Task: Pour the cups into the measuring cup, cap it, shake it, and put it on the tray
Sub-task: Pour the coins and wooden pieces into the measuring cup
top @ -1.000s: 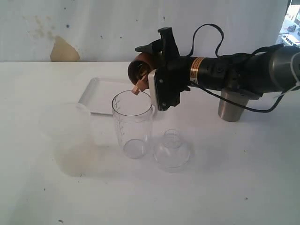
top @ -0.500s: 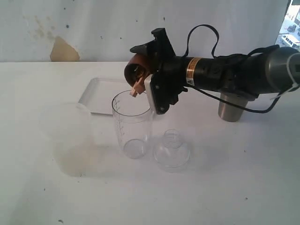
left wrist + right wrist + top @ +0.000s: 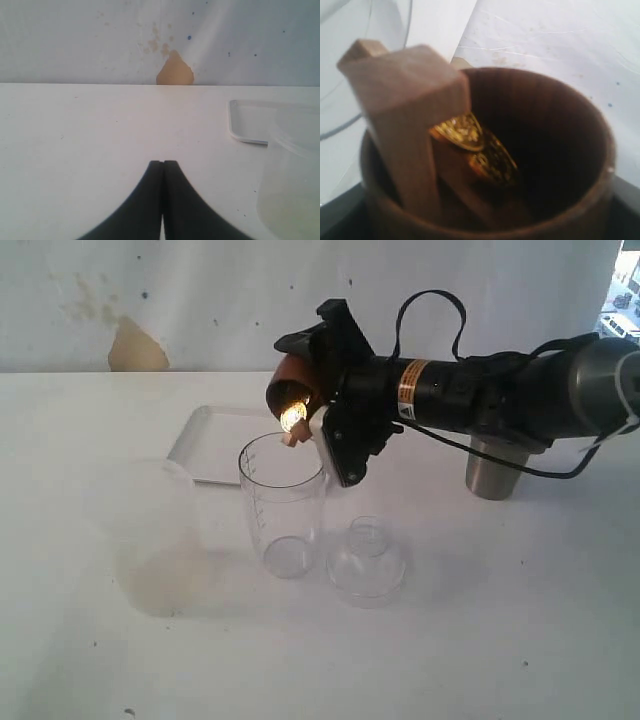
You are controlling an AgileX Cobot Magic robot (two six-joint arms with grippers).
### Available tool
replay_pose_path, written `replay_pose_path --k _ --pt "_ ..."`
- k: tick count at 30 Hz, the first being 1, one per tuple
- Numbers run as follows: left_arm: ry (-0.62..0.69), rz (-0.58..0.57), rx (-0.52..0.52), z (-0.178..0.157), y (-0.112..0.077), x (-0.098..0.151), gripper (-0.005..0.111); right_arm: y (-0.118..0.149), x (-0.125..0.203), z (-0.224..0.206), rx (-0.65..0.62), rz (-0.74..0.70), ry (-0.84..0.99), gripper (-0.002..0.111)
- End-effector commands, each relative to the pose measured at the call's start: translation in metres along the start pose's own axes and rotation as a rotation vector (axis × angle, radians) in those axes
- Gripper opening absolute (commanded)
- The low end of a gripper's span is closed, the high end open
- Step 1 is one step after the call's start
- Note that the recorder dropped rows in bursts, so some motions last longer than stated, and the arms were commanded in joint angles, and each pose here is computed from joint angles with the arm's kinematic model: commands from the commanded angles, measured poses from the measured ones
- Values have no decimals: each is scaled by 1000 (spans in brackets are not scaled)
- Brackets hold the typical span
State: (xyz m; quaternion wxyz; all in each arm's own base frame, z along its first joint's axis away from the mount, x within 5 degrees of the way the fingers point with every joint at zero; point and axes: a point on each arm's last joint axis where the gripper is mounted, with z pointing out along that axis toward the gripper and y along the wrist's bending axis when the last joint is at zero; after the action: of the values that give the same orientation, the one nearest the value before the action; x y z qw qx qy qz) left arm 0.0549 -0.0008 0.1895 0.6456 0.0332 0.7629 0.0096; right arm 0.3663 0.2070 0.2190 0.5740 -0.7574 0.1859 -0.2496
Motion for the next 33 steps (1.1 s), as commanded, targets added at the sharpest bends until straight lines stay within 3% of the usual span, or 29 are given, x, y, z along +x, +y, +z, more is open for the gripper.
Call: replay_pose_path --k 1,18,33 --pt "0 -11 1 0 0 -1 103 -10 2 -2 36 -38 7 0" --pt "0 -11 1 0 0 -1 103 -11 -7 2 34 -203 -10 0" --pt "0 -11 1 0 0 -1 103 -10 -7 2 18 -243 -4 0"
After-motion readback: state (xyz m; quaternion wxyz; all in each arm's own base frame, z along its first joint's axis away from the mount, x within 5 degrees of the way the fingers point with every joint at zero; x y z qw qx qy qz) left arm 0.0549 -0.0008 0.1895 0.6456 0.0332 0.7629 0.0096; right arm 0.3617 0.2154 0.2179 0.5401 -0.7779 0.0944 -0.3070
